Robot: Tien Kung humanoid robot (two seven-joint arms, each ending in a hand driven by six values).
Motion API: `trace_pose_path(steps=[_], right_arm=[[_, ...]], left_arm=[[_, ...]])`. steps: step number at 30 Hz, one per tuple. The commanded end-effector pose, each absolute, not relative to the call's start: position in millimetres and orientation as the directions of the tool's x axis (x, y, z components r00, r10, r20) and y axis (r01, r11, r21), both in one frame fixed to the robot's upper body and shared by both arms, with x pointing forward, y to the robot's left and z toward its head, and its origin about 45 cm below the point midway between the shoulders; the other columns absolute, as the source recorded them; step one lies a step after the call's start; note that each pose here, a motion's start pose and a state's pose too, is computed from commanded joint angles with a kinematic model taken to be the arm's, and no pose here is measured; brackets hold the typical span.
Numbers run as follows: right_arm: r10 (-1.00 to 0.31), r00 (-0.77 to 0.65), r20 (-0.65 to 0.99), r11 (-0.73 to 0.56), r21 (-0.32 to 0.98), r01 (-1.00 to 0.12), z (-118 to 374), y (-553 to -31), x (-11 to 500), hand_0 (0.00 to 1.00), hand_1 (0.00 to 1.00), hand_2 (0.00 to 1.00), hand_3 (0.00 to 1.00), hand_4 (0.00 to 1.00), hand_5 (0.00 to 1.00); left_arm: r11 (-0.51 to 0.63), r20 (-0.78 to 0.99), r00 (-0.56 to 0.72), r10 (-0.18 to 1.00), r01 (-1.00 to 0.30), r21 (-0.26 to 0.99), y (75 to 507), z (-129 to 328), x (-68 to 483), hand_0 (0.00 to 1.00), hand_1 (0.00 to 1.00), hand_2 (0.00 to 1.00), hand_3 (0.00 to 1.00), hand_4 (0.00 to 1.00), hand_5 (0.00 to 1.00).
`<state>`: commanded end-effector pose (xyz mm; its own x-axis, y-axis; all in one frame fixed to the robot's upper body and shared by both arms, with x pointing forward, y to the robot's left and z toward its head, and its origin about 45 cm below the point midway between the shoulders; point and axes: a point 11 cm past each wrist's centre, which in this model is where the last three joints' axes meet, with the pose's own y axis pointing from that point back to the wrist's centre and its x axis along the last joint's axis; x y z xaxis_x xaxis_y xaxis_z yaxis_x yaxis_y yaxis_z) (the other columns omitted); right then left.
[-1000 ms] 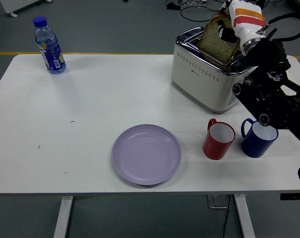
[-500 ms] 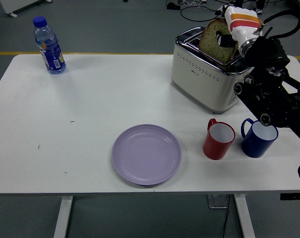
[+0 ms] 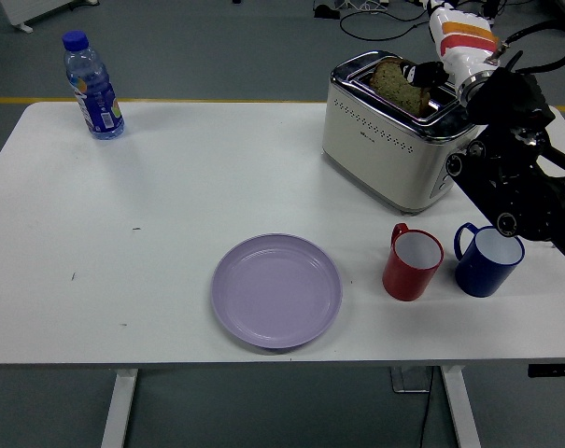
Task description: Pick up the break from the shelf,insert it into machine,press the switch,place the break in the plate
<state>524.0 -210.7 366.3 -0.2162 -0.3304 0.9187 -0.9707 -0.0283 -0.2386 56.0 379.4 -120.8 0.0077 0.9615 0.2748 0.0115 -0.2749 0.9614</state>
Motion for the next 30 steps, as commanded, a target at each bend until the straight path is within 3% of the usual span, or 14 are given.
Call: trace_pose_path(steps=[4,5,10,11,16,17,22,23,28,29,30], right_arm=[[-0.391,-0.346,0.853,0.028,-0.364,-0.931,385,-234,512,0.808,0.761,0.888,0.892,0.758,0.15],[-0.399,-0.368,0.84,0.042,-0.384,-0.922,389,-238,509,0.678,0.654,0.762,0.813,0.614,0.123],[-0.422,-0.463,0.779,0.13,-0.454,-0.882,402,-270,492,0.678,0.654,0.762,0.813,0.614,0.123],[-0.429,-0.469,0.772,0.148,-0.452,-0.88,402,-279,488,0.383,0.452,0.552,0.743,0.45,0.049],[-0.425,-0.478,0.769,0.169,-0.451,-0.876,395,-303,475,0.383,0.452,0.552,0.743,0.45,0.049],[-0.424,-0.478,0.769,0.169,-0.451,-0.876,394,-305,474,0.252,0.372,0.458,0.7,0.435,0.07],[-0.424,-0.473,0.772,0.18,-0.44,-0.88,378,-323,462,0.252,0.372,0.458,0.7,0.435,0.07],[-0.425,-0.471,0.773,0.18,-0.438,-0.881,377,-325,461,0.182,0.319,0.407,0.666,0.419,0.065],[-0.43,-0.427,0.795,0.18,-0.388,-0.904,357,-338,448,0.182,0.319,0.407,0.666,0.419,0.065],[-0.427,-0.41,0.806,0.168,-0.375,-0.912,352,-340,446,0.178,0.274,0.368,0.62,0.431,0.002],[-0.421,-0.396,0.816,0.158,-0.364,-0.918,347,-341,444,0.178,0.274,0.368,0.62,0.431,0.002]], left_arm=[[-0.275,0.274,0.006,0.962,0.012,0.962,379,-121,55,0.669,0.607,0.736,0.708,0.537,0.998],[-0.275,0.275,0.006,0.962,0.013,0.961,379,-121,54,0.67,0.607,0.735,0.707,0.534,0.998],[-0.275,0.275,0.006,0.962,0.012,0.961,379,-121,53,0.67,0.607,0.735,0.707,0.534,0.998],[-0.275,0.275,0.003,0.962,0.012,0.961,379,-121,53,0.668,0.607,0.736,0.706,0.533,0.998],[-0.274,0.274,0.002,0.962,0.014,0.962,379,-122,51,0.668,0.607,0.736,0.706,0.533,0.998],[-0.274,0.274,0.003,0.962,0.014,0.962,379,-122,51,0.669,0.607,0.734,0.708,0.532,0.998],[-0.271,0.271,0.003,0.963,0.017,0.962,377,-122,49,0.669,0.607,0.734,0.708,0.532,0.998],[-0.271,0.271,0.003,0.963,0.017,0.962,377,-123,49,0.67,0.612,0.735,0.707,0.531,0.998],[-0.269,0.269,0.003,0.963,0.018,0.963,376,-123,48,0.67,0.612,0.735,0.707,0.531,0.998],[-0.269,0.269,0.003,0.963,0.019,0.963,376,-123,48,0.669,0.613,0.735,0.707,0.53,0.998],[-0.269,0.269,0.002,0.963,0.019,0.963,375,-123,47,0.669,0.613,0.735,0.707,0.53,0.998]])
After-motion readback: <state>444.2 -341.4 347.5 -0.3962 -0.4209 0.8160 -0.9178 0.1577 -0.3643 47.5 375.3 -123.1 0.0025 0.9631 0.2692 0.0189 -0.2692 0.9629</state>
